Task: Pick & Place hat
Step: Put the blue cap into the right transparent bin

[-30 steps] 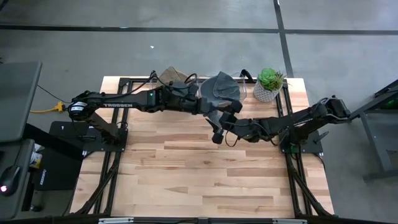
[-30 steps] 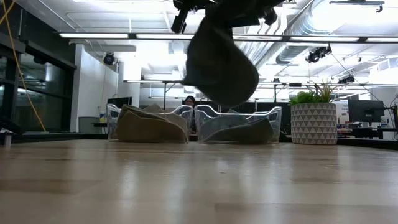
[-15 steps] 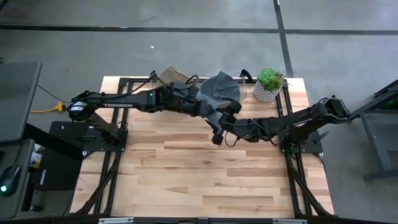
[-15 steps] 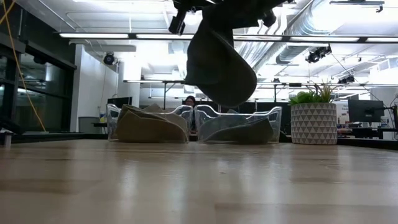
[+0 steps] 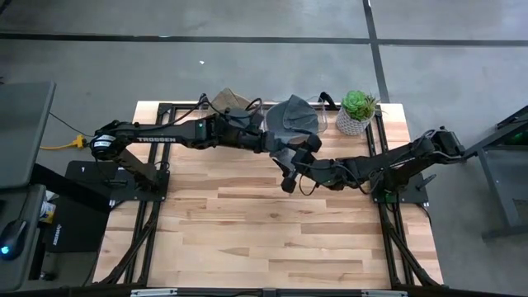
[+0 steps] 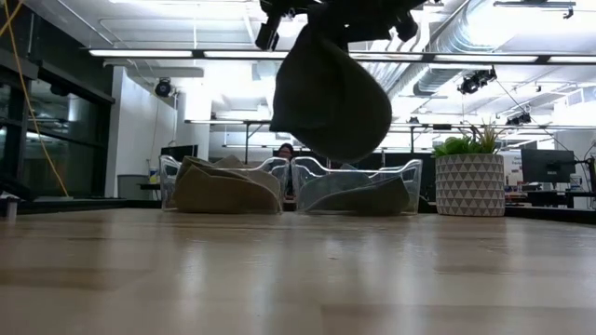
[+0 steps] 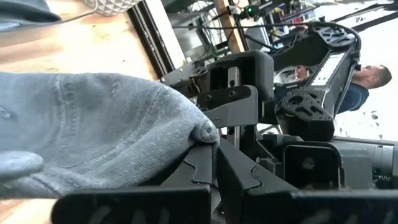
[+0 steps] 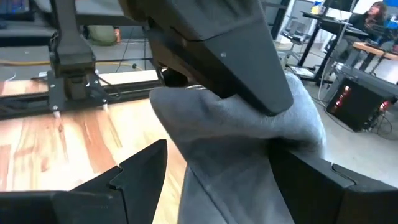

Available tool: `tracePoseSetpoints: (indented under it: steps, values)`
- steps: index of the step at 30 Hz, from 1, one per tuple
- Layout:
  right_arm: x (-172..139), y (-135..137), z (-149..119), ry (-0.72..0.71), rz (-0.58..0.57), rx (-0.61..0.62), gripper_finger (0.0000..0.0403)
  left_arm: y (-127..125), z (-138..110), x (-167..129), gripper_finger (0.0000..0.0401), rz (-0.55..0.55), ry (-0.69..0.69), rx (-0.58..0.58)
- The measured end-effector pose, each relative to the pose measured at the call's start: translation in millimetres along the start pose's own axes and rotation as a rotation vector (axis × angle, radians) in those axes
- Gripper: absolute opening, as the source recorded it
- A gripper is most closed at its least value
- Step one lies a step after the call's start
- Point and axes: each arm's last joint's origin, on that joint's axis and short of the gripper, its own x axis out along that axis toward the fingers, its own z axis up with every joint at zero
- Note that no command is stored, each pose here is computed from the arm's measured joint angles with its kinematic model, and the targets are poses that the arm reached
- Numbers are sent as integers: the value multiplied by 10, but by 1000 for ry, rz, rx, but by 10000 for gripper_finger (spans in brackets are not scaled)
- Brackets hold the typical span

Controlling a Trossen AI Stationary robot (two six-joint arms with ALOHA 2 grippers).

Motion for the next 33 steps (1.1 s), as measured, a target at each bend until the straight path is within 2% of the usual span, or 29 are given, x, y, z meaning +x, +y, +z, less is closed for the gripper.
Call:
tracePoseSetpoints:
  steps: [9,15,18,24,26,29,33]
  values:
    - [-54,27,11,-5,3,33,275,-77,34,-22,0,-28,-6,1]
    - [-252,62,48,-22,-76,10,275,-216,90,-76,0,-66,-7,34]
    - [-362,121,56,-36,-106,-47,275,-293,124,-108,0,-86,-22,54]
    - [-582,255,104,-86,-194,-200,275,-388,203,-47,0,-58,-113,92]
    - [-627,262,122,-90,-258,-235,275,-456,242,-6,0,-78,-135,107]
    - [-647,246,136,-80,-344,-275,275,-516,270,27,0,-85,-136,113]
    - [-604,214,160,-79,-356,-288,275,-576,301,158,0,-110,-125,135]
